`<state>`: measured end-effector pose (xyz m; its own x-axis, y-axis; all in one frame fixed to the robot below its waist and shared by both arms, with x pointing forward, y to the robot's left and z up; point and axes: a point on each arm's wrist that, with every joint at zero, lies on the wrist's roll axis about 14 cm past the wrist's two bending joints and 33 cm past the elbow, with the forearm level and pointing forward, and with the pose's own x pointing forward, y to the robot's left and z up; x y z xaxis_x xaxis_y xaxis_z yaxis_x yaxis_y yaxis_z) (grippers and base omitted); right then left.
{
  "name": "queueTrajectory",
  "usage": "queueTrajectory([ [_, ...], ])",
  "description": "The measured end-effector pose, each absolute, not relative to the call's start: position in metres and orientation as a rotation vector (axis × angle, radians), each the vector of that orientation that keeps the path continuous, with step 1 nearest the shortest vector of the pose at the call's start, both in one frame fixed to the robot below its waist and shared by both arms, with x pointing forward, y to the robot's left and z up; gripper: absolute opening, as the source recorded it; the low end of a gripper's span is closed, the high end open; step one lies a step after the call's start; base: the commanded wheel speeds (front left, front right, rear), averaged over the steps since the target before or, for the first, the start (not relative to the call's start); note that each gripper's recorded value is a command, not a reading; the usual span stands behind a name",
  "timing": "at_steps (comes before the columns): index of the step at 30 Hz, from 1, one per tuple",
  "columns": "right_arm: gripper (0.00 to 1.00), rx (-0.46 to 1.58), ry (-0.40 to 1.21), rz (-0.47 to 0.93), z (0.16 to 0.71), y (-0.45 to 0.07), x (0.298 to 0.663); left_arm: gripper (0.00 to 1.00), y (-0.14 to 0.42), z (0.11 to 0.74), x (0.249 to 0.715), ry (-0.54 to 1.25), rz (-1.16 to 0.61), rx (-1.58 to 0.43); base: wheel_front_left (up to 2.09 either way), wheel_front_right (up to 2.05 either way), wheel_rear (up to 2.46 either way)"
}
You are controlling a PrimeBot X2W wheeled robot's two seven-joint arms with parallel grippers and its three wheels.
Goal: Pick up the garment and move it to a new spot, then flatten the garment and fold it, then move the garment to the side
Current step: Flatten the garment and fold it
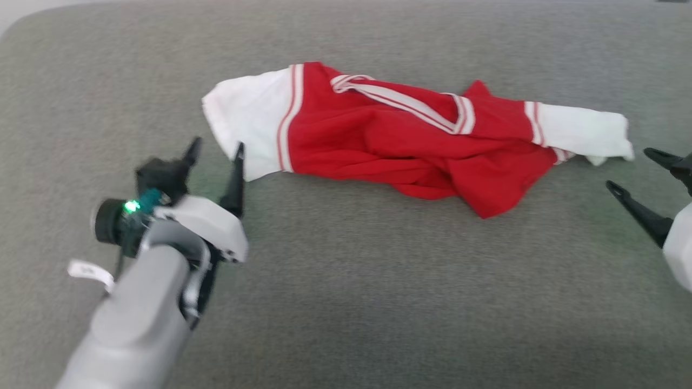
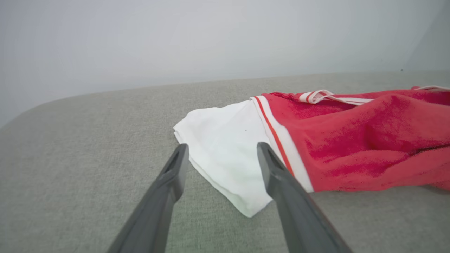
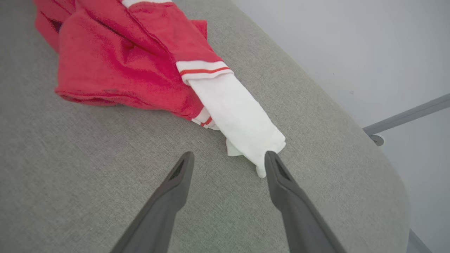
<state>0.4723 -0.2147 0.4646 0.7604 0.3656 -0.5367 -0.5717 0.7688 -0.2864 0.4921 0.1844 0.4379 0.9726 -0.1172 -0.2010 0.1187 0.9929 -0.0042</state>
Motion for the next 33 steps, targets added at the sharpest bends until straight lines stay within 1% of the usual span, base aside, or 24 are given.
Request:
queueTrajectory([
  [5, 1.0, -0.554, 0.515, 0.582, 0.453, -0.212, 0.488, 1.0, 0.176, 0.462, 0.472, 0.089, -0.092, 0.024, 0.0, 0.0, 0.0],
  [8, 1.0, -0.574, 0.523, 0.613, 0.446, -0.205, 0.498, 1.0, 0.176, 0.459, 0.451, 0.082, -0.059, 0.004, 0.0, 0.0, 0.0],
  [13, 1.0, -0.604, 0.554, 0.641, 0.43, -0.202, 0.51, 1.0, 0.177, 0.455, 0.432, 0.08, -0.018, -0.033, 0.0, 0.0, 0.0],
  [14, 0.89, -0.611, 0.554, 0.651, 0.428, -0.2, 0.512, 1.0, 0.178, 0.453, 0.429, 0.086, -0.015, -0.033, 0.0, 0.0, 0.0],
  [15, 0.74, -0.616, 0.553, 0.656, 0.427, -0.198, 0.515, 1.0, 0.18, 0.452, 0.427, 0.089, -0.01, -0.034, 0.0, 0.0, 0.0],
  [16, 0.49, -0.613, 0.549, 0.66, 0.426, -0.197, 0.517, 1.0, 0.182, 0.451, 0.426, 0.091, -0.004, -0.036, 0.0, 0.0, 0.0],
  [17, 0.36, -0.609, 0.547, 0.658, 0.426, -0.196, 0.52, 1.0, 0.182, 0.451, 0.425, 0.091, 0.0, -0.036, 0.0, 0.0, 0.0],
  [18, 0.2, -0.61, 0.545, 0.661, 0.425, -0.196, 0.522, 1.0, 0.183, 0.45, 0.424, 0.092, 0.001, -0.036, 0.0, 0.0, 0.0],
  [19, 0.0, -0.612, 0.546, 0.663, 0.424, -0.196, 0.523, 1.0, 0.183, 0.449, 0.424, 0.093, 0.004, -0.039, 0.0, 0.0, 0.0],
  [22, 0.0, -0.606, 0.551, 0.664, 0.421, -0.197, 0.526, 1.0, 0.186, 0.449, 0.424, 0.09, 0.013, -0.043, 0.0, 0.0, 0.0],
  [27, 0.0, -0.562, 0.505, 0.63, 0.432, -0.199, 0.54, 1.0, 0.178, 0.445, 0.425, 0.096, 0.003, -0.069, 0.0, 0.0, 0.0],
  [33, 0.0, -0.472, 0.449, 0.526, 0.449, -0.204, 0.578, 1.0, 0.168, 0.44, 0.43, 0.098, -0.012, -0.097, 0.0, 0.0, 0.0],
])
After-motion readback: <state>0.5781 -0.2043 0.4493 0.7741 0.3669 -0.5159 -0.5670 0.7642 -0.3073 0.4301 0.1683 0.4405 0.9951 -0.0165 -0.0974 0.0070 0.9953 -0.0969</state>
